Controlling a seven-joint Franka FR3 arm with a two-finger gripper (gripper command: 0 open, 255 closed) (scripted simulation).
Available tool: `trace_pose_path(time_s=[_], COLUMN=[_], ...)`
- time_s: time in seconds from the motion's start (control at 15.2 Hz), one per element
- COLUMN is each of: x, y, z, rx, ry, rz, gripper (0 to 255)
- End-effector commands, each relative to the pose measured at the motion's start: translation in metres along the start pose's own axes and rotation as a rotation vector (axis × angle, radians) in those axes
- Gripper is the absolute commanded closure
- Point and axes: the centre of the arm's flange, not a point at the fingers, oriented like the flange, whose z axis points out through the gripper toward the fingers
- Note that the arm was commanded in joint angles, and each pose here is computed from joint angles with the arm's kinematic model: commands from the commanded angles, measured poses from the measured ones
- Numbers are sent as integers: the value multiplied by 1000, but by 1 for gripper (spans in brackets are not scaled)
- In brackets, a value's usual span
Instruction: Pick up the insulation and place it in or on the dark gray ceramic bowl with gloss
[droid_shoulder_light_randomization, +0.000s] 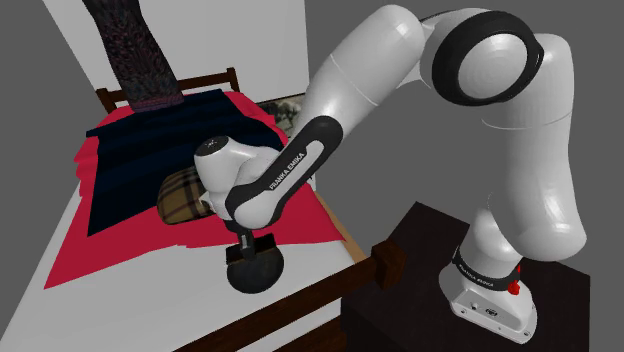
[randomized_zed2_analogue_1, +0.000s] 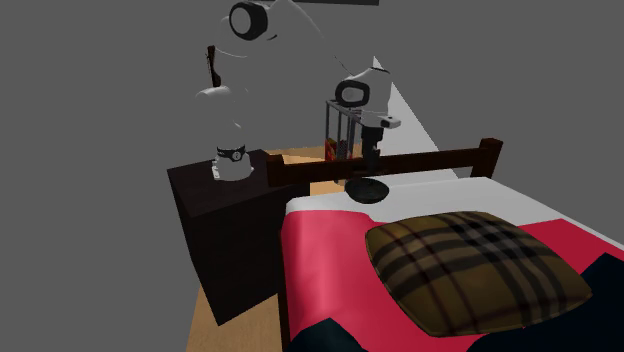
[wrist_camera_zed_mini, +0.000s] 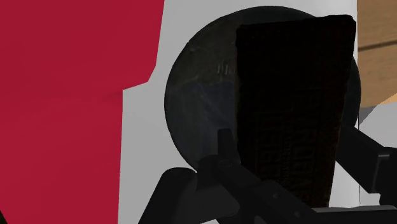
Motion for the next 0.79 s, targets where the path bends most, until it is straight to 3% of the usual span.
trace_pose_path(time_s=[0.0,0.73], x=[1,2], y=[-2,-4], z=[9,67], rx=[0,0], ry=[0,0], rz=[1,1], gripper=[255,255])
